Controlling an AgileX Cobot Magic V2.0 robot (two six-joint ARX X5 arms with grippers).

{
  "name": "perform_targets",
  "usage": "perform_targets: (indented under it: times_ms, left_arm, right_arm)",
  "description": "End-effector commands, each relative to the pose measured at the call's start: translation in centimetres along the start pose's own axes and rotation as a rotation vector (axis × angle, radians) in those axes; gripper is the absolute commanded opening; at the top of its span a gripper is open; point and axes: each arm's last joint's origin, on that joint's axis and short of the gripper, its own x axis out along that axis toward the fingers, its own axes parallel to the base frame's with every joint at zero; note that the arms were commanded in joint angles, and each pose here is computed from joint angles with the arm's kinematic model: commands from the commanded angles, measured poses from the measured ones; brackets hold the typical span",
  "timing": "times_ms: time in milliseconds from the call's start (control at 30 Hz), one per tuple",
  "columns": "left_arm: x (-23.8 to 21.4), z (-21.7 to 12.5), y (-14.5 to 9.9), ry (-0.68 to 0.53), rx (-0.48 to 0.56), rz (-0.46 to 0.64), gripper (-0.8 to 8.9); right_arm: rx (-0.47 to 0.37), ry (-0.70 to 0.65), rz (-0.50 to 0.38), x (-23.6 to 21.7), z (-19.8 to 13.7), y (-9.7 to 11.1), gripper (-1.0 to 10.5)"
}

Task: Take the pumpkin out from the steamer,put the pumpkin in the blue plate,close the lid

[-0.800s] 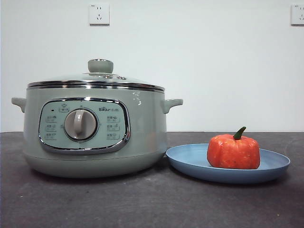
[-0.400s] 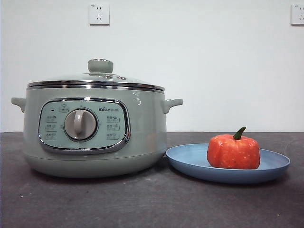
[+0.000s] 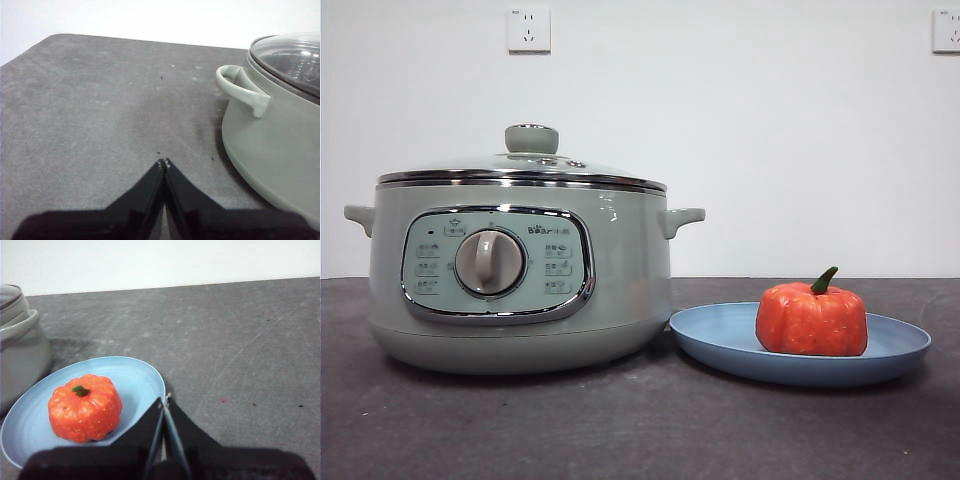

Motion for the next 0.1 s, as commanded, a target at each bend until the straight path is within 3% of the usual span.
perform_targets:
  times_ms: [33,100]
  left_arm:
    - [0.17,-0.48,0.09,0.009,-0.008,0.005,-0.03]
    - [0.17,-0.48,0.09,0.009,-0.008,0.005,-0.03]
  right_arm:
    - [0.007,0.009,-0.003,0.15,-0.44,-0.05,-0.2]
    - [0.007,0.009,-0.003,0.15,-0.44,-0.05,-0.2]
